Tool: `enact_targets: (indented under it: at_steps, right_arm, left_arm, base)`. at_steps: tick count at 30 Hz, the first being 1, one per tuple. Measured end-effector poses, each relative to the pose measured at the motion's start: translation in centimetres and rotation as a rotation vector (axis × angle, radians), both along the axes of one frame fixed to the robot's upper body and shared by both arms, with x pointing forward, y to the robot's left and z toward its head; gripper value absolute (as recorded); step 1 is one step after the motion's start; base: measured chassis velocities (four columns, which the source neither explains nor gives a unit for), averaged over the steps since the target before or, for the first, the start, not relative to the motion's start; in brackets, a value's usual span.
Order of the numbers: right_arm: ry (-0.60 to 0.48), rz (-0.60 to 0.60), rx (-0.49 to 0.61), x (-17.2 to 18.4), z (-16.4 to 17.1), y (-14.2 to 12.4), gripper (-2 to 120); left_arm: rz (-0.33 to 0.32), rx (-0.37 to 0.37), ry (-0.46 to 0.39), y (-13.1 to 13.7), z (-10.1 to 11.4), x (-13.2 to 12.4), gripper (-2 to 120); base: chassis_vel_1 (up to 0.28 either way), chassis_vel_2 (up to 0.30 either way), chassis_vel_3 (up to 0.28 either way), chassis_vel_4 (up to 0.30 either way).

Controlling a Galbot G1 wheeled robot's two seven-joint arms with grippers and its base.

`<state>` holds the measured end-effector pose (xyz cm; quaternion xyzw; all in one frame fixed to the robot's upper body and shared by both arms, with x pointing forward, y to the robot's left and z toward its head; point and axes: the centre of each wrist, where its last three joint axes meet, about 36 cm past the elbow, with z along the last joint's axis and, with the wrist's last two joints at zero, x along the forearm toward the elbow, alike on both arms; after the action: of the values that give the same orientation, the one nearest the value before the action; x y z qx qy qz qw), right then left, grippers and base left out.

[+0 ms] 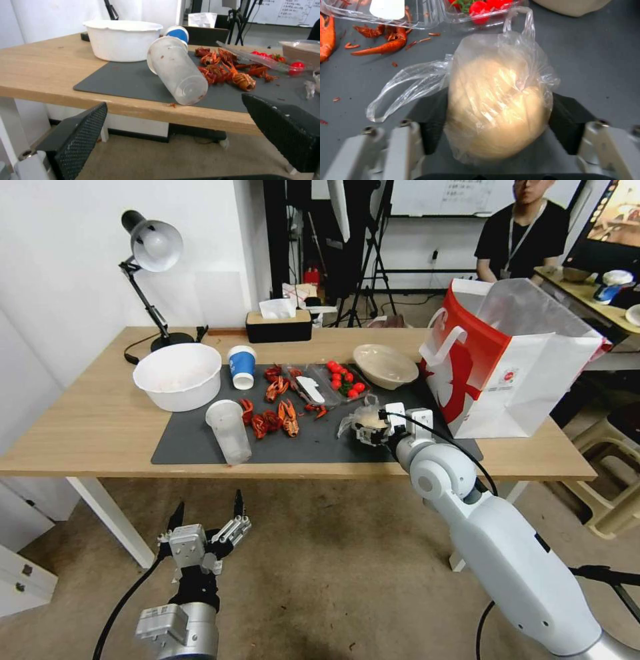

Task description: Pick up the trash from the table and place it into the takeout bag.

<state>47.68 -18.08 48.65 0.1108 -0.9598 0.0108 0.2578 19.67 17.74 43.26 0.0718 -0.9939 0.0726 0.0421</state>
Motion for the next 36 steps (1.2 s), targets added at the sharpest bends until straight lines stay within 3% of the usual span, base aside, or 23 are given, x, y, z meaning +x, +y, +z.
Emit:
enact_targets:
  at_steps: [6, 8, 9, 15, 25, 29, 36]
  right_arm:
    - [0.003, -0.004, 0.008, -0.4, 0.0, -0.5, 42]
    - [0.003, -0.005, 0.009, -0.4, 0.1, -0.6, 41]
    - [0.002, -0.006, 0.010, -0.4, 0.1, -0.7, 32]
    - [-0.009, -0.003, 0.018, -0.8, 0.7, -1.3, 13]
    - [-0.075, 0.000, 0.021, -1.5, 3.9, -3.1, 7]
    - [-0.170, 0.000, 0.014, -1.8, 6.6, -4.4, 7]
    - [-0.537, -0.041, -0.016, -0.7, 13.3, -9.0, 7]
  left_arm:
    - [0.005, 0.002, -0.006, 0.0, 0.1, -0.1, 100]
    - [0.005, 0.002, -0.006, 0.0, 0.2, -0.1, 100]
    - [0.005, 0.002, -0.007, 0.0, 0.2, -0.1, 100]
    - [0.007, 0.003, -0.008, -0.1, 0.2, 0.0, 100]
    - [0.007, 0.005, -0.010, -0.1, 0.2, 0.0, 100]
    - [0.006, 0.007, -0.013, -0.1, 0.3, 0.0, 100]
    - [0.008, 0.007, -0.016, -0.1, 0.4, 0.0, 100]
  base:
    - [0.000, 0.000, 0.000, 0.000]
    - [0.000, 0.000, 0.000, 0.000]
    - [0.000, 0.000, 0.000, 0.000]
    - [0.000, 0.000, 0.000, 0.000]
    - [0.000, 0.000, 0.000, 0.000]
    - [0.000, 0.000, 0.000, 0.000]
    - [0.000, 0.000, 0.000, 0.000]
